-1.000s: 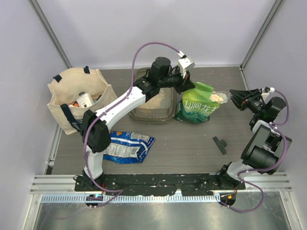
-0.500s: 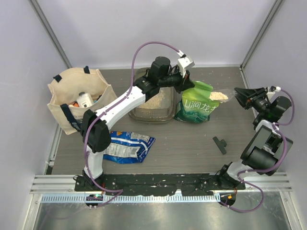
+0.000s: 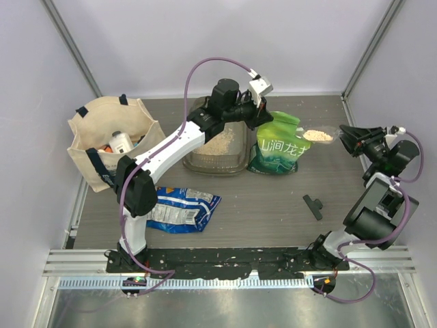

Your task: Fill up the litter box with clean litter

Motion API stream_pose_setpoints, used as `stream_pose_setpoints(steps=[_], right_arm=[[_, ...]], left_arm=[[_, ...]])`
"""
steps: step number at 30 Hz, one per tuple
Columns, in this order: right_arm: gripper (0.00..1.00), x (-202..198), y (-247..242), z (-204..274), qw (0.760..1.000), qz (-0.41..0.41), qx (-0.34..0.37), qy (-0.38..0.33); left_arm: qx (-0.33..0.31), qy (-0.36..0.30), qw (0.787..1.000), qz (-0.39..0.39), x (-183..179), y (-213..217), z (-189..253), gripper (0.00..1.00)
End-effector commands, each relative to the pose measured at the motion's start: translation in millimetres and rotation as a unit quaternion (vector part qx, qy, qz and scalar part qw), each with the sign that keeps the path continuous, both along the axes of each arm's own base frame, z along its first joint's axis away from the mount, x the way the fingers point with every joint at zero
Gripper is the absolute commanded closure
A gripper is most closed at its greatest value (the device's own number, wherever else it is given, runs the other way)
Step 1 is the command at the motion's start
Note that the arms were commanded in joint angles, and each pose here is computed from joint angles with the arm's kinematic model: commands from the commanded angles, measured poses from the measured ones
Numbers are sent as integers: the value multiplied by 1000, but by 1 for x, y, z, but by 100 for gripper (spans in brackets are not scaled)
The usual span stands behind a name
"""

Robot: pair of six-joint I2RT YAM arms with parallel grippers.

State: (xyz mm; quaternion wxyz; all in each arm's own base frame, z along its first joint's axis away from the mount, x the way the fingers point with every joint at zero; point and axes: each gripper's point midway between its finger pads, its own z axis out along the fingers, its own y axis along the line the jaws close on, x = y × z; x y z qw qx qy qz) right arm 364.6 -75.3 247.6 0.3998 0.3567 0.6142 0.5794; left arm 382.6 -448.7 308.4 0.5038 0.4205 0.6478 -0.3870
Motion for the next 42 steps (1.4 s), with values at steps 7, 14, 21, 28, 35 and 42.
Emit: stream_pose_setpoints(steps=[7,14,21,28,35,42], right_arm=[[99,7,-5,51,998,-1,-27,-55],[99,25,1,88,996,6,-54,-68],[99,60,44,125,993,52,-80,-74],[99,122,93,148,985,112,-106,-74],[99,177,185,124,964,201,-148,-87],[99,221,260,60,943,237,-219,-81]], left_arm=[[-56,-77,995,26,12,16,74,100],[-41,-86,995,29,10,21,73,54],[7,-75,995,69,1,62,48,30],[83,-60,988,117,-30,132,14,28],[144,-53,980,130,-69,190,-13,28],[153,-41,977,143,-83,206,-21,28]])
